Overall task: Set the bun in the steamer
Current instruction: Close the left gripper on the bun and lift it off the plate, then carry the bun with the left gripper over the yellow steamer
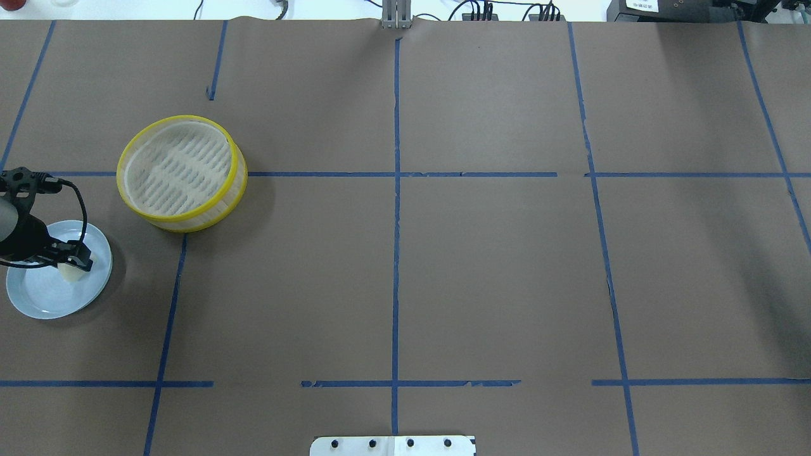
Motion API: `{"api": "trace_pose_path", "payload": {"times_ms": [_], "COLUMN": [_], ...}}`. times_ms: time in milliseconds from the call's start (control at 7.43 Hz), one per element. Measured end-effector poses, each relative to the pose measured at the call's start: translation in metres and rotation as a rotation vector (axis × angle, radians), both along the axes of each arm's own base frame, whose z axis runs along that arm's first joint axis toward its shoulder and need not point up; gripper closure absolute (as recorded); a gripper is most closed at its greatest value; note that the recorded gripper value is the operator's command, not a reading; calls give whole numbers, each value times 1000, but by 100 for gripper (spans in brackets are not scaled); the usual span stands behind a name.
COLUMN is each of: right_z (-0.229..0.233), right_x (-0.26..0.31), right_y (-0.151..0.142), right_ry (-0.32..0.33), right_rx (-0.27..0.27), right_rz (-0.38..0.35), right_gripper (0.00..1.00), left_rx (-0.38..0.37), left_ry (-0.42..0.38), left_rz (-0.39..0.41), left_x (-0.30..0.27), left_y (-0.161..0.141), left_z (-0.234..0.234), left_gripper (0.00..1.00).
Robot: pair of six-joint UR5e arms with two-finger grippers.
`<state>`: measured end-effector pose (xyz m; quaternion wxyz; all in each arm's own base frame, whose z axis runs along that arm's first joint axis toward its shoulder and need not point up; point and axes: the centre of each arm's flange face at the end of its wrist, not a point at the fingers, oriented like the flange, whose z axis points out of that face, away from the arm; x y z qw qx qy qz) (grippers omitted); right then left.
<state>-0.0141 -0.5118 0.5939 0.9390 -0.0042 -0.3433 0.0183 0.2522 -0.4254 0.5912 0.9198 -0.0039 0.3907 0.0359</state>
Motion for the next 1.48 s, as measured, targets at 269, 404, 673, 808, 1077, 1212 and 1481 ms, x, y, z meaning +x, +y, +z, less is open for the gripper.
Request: {"api": "trace_pose_path", "payload": {"times_ms": [269, 404, 673, 808, 1077, 1212, 1481], "right_z": [0, 0, 0, 0, 0, 0, 0], "right_x": [0, 0, 0, 0, 0, 0, 0], "right_y": [0, 0, 0, 0, 0, 0, 0], "right_ry": [0, 0, 0, 0, 0, 0, 0], "right_rx": [0, 0, 0, 0, 0, 0, 0], "right_rz": [0, 0, 0, 0, 0, 0, 0], "right_gripper": [0, 0, 0, 0, 0, 0, 0], "left_rx": [1, 1, 6, 11, 10, -2, -31], "left_ry": [1, 3, 7, 11, 6, -4, -27], "left_rz": [-1, -1, -3, -5, -9, -26, -119], "left_x": [-1, -1, -4, -9, -24, -34, -71], "left_y": [0, 0, 2, 6, 18, 16, -7], "left_z": [-1, -2, -6, -12, -42, -59, -94], "left_gripper": [71, 71, 71, 69, 68, 69, 69]}}
